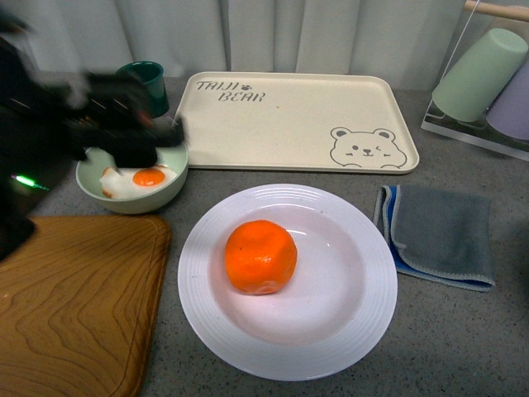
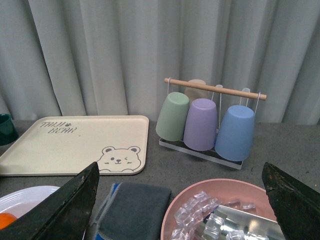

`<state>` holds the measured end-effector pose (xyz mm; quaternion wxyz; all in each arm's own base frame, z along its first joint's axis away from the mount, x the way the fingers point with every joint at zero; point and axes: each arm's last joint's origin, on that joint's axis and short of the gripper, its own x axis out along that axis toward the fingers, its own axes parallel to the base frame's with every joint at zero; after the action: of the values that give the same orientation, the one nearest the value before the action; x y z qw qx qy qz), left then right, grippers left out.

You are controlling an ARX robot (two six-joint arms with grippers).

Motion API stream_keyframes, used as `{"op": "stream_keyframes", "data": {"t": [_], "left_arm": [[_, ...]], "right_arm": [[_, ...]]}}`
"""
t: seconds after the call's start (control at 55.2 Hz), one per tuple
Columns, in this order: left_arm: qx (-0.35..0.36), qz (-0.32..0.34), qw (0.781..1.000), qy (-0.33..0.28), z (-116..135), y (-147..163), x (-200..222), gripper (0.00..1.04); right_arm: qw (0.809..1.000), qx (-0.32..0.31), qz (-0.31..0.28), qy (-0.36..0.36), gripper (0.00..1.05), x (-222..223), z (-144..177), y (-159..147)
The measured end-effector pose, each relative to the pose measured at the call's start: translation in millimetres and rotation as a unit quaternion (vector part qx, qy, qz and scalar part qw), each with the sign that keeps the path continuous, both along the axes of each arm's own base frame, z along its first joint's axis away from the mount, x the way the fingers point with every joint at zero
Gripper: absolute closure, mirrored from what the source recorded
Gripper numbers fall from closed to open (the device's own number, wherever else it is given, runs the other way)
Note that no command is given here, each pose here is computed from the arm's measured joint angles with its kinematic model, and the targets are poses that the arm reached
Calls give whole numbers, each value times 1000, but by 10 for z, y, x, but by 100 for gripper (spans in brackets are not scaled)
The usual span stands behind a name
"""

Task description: Place orange and plate with both arms

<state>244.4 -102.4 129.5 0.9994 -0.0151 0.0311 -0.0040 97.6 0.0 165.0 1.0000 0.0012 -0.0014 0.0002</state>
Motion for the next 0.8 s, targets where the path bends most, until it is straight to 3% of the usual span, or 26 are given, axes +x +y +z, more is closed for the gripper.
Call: {"op": "stream_keyframes", "data": {"t": [0.072,0.217,0.507,0.797], "left_arm": [[-5,2,999,-36,158,200,-151,65],[9,1,1000,-20,158,512,-444,101],[11,2,1000,-27,334,801,-788,101],[12,0,1000,-26,343,921,-986,101]], "right_arm": [[1000,0,1,0,9,0,0,1],[1000,0,1,0,9,0,0,1],[1000,0,1,0,9,0,0,0],[1000,0,1,0,9,0,0,1]]}}
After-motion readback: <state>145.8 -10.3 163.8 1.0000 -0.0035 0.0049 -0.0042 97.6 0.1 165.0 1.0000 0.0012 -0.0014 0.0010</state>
